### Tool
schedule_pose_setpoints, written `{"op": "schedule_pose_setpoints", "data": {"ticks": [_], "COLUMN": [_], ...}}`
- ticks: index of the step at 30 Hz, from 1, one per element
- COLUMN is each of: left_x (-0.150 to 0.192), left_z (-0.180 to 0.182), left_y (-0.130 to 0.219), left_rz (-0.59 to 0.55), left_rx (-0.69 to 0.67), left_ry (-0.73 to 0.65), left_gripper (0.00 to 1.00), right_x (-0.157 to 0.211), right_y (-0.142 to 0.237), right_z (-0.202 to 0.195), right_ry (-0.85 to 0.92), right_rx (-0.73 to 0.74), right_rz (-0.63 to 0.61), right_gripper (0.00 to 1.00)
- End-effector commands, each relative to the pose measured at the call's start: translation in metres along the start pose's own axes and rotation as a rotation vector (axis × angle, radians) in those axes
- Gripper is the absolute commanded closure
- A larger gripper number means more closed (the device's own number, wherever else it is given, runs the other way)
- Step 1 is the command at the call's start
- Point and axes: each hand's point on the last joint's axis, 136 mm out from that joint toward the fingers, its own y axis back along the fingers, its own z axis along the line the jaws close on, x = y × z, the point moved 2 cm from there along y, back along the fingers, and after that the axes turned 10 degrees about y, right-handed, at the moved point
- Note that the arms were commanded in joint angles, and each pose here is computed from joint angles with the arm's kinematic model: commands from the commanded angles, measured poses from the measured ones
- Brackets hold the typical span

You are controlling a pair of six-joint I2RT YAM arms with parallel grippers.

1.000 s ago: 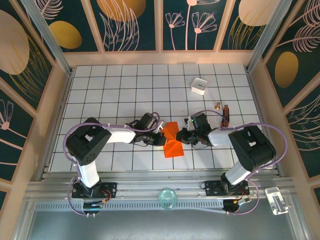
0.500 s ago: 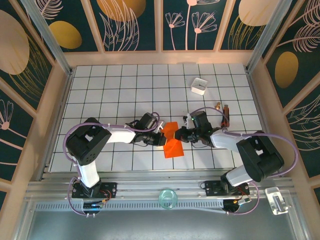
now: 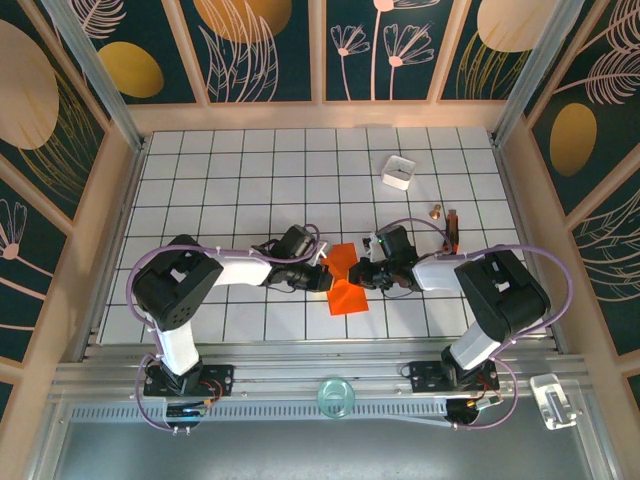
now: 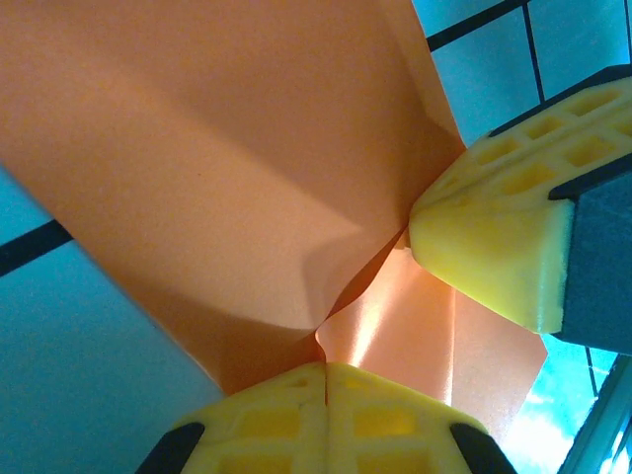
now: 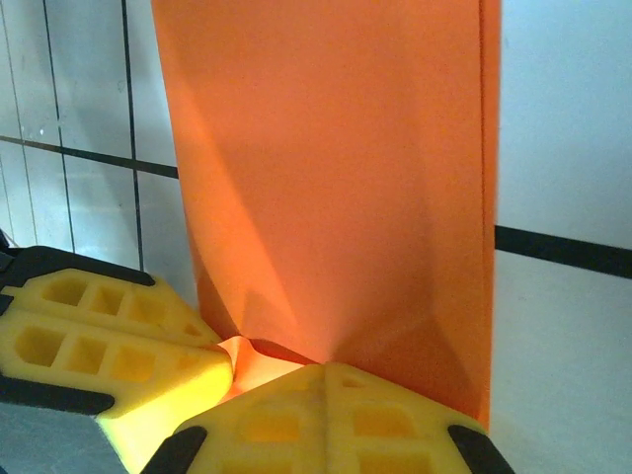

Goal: Fold a paper plane with a square sheet of paper (pick it up from the middle)
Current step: Fold the triangle at the bottom-center of the table.

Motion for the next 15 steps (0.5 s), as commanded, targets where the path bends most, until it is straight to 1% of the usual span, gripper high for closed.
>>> {"op": "schedule_pose_setpoints", "data": {"ticks": [1,5,11,15], "left_x": [0.016,0.002,-0.01,-0.012], "left_z": [0.069,0.053,0.041,0.029], "left_y": [-0.009,-0.002,0.017,0.03], "left_rz": [0.009,-0.038,-0.107,-0.148], "left_rx": [-0.303,-0.275,-0.282,-0.235], "left_ry": [0.066,0.066,0.062,0.078], "left_gripper": [0.91,0.8,0.72,0.64], "right_x": [0.014,0.02,0.021,0.02], "right_y": [-0.001,0.0,0.0,-0.001], "right_z": [-0.016,-0.02,-0.02,-0.02], "right_ry": [-0.015,-0.025,-0.026,-0.034], "right_rx": [0.044,0.053,0.051,0.05], "right_rz": [0.022,0.026,0.019,0.019], "right_gripper": [1.0,1.0,1.0,1.0]}}
